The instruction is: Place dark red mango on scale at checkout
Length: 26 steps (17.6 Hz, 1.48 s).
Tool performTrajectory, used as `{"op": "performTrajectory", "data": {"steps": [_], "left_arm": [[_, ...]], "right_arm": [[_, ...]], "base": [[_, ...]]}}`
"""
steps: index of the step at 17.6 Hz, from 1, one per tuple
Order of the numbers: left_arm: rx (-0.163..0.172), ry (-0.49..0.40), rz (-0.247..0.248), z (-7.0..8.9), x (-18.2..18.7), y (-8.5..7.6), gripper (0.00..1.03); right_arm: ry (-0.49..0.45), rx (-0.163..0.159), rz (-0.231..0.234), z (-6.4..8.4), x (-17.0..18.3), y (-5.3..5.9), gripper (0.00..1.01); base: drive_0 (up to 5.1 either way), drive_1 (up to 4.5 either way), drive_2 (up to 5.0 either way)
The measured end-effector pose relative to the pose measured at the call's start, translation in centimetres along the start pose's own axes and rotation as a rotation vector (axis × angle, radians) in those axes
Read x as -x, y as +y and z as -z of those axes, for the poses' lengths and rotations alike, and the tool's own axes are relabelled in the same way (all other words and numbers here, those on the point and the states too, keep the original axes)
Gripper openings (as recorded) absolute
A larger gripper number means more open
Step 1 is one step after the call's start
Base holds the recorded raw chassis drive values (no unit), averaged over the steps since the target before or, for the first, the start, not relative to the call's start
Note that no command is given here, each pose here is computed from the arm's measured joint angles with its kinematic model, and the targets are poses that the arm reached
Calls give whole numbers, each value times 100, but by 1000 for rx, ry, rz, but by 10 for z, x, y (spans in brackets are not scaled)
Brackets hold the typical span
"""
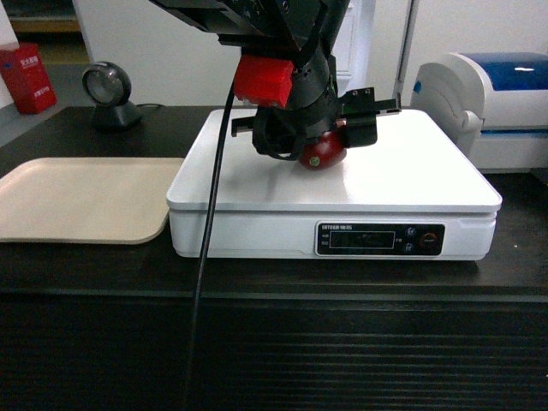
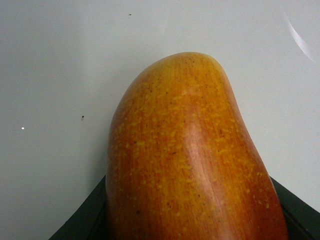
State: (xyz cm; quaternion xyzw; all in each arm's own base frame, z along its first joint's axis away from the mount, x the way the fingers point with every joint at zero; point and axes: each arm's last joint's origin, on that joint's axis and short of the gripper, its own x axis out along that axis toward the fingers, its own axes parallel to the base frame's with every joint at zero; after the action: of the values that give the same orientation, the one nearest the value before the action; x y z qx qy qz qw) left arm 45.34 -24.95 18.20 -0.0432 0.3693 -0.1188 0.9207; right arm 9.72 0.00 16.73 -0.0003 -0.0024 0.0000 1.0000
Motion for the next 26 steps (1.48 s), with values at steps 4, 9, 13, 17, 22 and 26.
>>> {"op": "performTrajectory", "data": {"steps": [4, 9, 13, 17, 22, 26], "left_arm": [[-11, 0, -3, 0, 0, 0, 92], [-54, -45, 7, -2, 0, 2, 98], [-131, -189, 47, -23, 34, -2, 98], [-166, -402, 238, -49, 97, -1, 98], [-109, -570, 193, -60, 169, 79, 98], [-27, -595, 8, -42, 205, 158, 98]], "right_arm": [[0, 0, 0, 0, 0, 0, 98], [0, 0, 0, 0, 0, 0, 98], [0, 0, 0, 0, 0, 0, 98], [0, 0, 0, 0, 0, 0, 98], [0, 0, 0, 0, 0, 0, 98], [0, 0, 0, 0, 0, 0, 98]], "base": [[0, 0, 0], [0, 0, 0], [0, 0, 0], [0, 0, 0], [0, 0, 0], [0, 0, 0]]}}
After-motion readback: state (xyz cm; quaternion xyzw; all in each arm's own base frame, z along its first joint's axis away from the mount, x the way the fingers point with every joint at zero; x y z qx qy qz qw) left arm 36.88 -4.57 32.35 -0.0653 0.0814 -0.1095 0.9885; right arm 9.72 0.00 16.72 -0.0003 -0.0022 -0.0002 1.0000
